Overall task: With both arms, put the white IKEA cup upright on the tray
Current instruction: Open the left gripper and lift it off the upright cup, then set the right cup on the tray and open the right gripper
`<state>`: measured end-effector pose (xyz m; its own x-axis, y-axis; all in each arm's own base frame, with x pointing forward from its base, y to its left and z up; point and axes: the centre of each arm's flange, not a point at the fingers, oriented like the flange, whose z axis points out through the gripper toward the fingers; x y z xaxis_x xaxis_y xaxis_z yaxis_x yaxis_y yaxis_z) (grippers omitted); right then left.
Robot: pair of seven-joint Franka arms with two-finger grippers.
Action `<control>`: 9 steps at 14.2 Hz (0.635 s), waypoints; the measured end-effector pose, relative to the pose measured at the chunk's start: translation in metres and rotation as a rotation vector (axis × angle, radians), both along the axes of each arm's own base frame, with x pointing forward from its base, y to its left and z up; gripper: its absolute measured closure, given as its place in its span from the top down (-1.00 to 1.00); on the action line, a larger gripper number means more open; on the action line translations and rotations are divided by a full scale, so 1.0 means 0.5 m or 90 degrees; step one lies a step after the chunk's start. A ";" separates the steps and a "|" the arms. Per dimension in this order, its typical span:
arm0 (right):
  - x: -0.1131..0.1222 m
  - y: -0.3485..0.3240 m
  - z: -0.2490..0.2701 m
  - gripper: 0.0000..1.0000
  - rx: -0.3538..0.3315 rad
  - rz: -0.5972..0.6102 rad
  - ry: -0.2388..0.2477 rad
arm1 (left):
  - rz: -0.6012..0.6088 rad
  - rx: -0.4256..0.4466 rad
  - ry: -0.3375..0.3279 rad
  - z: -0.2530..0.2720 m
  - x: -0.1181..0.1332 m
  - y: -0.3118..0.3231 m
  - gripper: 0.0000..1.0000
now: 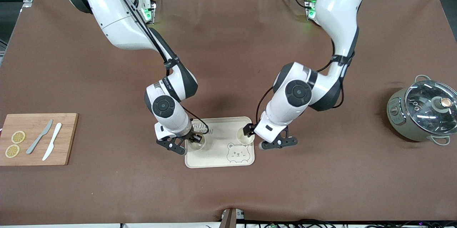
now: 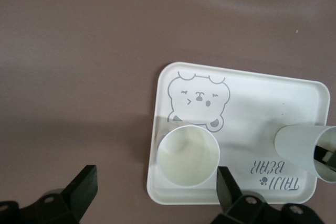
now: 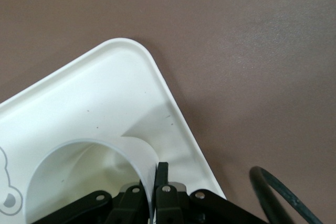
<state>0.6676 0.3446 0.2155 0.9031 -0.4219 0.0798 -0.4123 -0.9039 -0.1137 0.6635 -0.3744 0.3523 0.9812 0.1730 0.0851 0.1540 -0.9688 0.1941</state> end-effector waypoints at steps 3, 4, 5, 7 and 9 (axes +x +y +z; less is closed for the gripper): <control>0.001 -0.001 0.000 -0.28 -0.001 0.000 -0.001 | 0.008 0.031 0.006 0.077 0.020 0.088 1.00; 0.002 -0.002 0.002 -0.04 -0.001 -0.001 -0.002 | 0.005 0.038 0.014 0.093 0.027 0.122 1.00; 0.004 -0.002 0.004 0.15 0.000 -0.001 -0.004 | -0.001 0.044 0.023 0.108 0.034 0.157 1.00; 0.014 -0.006 0.019 0.56 0.001 -0.004 -0.013 | -0.018 0.053 0.034 0.136 0.042 0.214 1.00; 0.021 -0.014 0.041 0.96 -0.002 -0.004 -0.014 | -0.041 0.064 0.041 0.160 0.048 0.271 1.00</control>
<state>0.6782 0.3375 0.2359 0.8986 -0.4271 0.1005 -0.4153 -0.9018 -0.1196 0.6876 -0.2389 0.4325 0.9941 0.1028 0.0353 0.0994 -0.9912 0.0878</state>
